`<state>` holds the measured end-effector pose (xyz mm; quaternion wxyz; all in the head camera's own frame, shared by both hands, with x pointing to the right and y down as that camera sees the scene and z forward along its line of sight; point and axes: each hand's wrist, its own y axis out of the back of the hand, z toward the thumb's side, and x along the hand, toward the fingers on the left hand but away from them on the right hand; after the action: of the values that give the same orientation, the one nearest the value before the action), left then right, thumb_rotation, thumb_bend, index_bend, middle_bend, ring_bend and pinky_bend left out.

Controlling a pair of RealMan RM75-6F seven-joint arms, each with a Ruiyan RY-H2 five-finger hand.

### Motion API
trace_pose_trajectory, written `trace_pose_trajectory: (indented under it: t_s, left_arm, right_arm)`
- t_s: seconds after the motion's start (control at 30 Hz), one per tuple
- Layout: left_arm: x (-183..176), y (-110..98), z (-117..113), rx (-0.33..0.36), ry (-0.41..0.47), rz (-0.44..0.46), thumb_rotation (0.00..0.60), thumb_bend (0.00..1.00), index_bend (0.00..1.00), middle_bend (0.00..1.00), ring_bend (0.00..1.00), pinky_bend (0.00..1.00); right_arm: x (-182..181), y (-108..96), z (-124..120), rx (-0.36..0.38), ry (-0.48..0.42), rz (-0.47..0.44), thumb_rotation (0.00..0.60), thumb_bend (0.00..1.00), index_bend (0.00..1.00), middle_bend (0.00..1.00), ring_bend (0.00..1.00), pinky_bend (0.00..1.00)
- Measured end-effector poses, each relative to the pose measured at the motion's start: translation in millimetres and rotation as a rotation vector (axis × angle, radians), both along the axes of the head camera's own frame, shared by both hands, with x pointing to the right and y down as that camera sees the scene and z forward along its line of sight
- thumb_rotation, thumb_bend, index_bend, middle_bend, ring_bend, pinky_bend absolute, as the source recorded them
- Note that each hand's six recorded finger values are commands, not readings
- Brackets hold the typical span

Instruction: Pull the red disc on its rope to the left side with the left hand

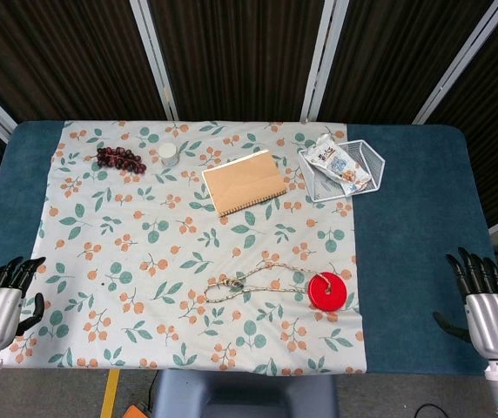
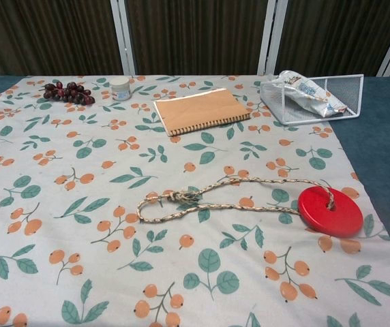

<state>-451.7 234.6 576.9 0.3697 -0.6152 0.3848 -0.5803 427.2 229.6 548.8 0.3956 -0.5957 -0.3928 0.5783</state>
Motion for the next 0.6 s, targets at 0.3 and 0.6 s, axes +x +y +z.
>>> trace_pose_trajectory:
  t_s: [0.3, 0.6]
  left_arm:
    - [9, 0, 7, -0.012, 0.026, 0.012, 0.543, 0.64, 0.12, 0.17, 0.09, 0.18]
    - [75, -19, 21, -0.066, 0.151, 0.256, 0.57, 0.64, 0.12, 0.17, 0.09, 0.19]
  right_arm:
    - [-2, -3, -2, 0.002, 0.002, -0.006, 0.6, 0.29, 0.0, 0.0, 0.0, 0.0]
    - [5, -6, -3, 0.011, 0.015, 0.029, 0.6, 0.29, 0.0, 0.0, 0.0, 0.0]
